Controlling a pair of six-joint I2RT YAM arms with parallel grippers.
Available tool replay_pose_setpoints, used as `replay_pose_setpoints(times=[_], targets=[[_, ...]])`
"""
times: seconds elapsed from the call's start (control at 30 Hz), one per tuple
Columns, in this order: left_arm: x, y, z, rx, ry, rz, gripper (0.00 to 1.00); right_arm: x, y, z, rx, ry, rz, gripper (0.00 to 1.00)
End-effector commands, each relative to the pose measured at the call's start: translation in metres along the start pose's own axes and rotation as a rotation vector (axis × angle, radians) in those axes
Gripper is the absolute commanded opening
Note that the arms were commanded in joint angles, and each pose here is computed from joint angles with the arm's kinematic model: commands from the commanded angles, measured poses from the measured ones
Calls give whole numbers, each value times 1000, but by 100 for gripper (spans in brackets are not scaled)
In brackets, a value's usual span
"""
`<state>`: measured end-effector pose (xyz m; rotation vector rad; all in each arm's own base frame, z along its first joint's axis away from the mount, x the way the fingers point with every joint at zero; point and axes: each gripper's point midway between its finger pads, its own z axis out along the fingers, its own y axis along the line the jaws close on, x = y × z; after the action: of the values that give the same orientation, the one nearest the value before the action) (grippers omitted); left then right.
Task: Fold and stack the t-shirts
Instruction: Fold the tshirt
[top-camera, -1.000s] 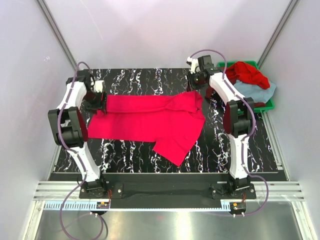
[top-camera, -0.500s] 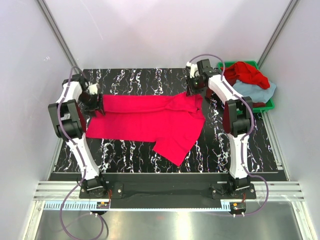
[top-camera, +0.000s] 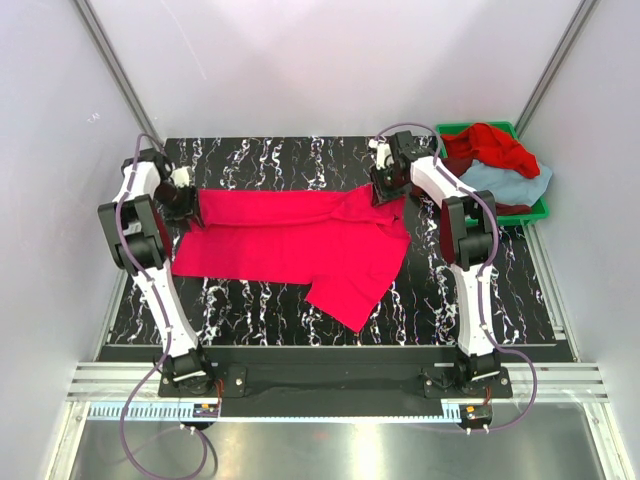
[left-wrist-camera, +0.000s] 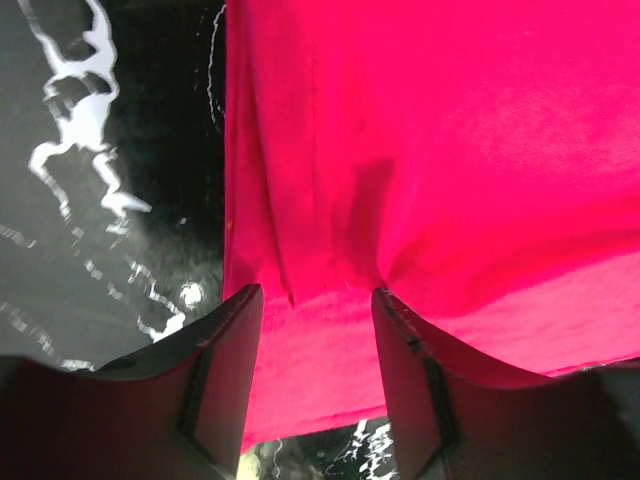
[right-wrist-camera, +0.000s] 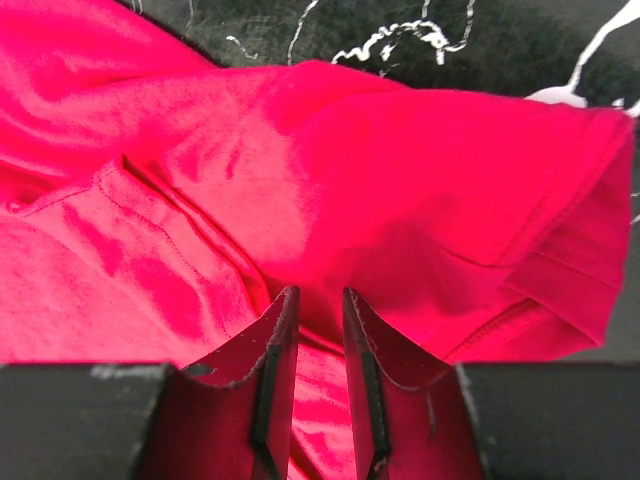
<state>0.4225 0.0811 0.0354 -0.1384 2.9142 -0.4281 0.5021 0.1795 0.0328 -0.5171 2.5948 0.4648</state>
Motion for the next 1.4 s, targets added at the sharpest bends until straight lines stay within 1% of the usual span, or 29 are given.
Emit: replay_pose_setpoints(times=[0.0,0.07,0.17,0.3,0.4,0.5,0.57,0.6,0.63,0.67,0.7,0.83,1.13,1.17,1.23,1.27,1.33,1.37], targets=[[-12,-2,-1,20,-25,8,50,-7,10,-1,-3,-20,-41,31],[-13,1,1,15,-22,7,48,-5,10,-1,-2,-15,-40,31],[-13,1,1,16,-21,8,37,-3,12,0,-4,-12,-41,31],[-15,1,-1,19,-30,10,28,-6,13,0,-2,-18,-42,31],[-16,2,-3,15,-37,8,16,-6,16,1,-6,-17,-45,31],[-17,2,-5,17,-43,5,15,-5,16,2,-7,-14,-45,31],[-16,2,-6,14,-44,7,12,-7,17,1,-8,-18,-45,31],[-17,4,-8,8,-48,7,10,-6,17,1,-10,-17,-46,31],[-17,6,-9,-6,-48,11,5,-6,17,2,-10,-15,-46,31],[-20,7,-12,-16,-58,15,1,-7,17,1,-10,-18,-45,31],[-22,9,-18,-29,-73,17,0,-8,17,0,-9,-21,-46,31],[-31,20,-34,-76,-116,22,0,-8,18,0,-10,-19,-48,31],[-30,31,-32,-115,-109,11,1,-8,17,1,-9,-21,-46,31],[-29,32,-30,-117,-104,9,5,-9,17,0,-6,-24,-47,31],[-28,31,-29,-118,-99,7,23,-18,14,-4,13,-46,-56,32],[-29,31,-31,-120,-103,9,31,-23,14,-6,20,-58,-60,32],[-33,26,-38,-111,-126,19,41,-40,8,-16,55,-106,-74,33],[-36,21,-47,-108,-150,28,42,-54,5,-22,68,-148,-81,34]])
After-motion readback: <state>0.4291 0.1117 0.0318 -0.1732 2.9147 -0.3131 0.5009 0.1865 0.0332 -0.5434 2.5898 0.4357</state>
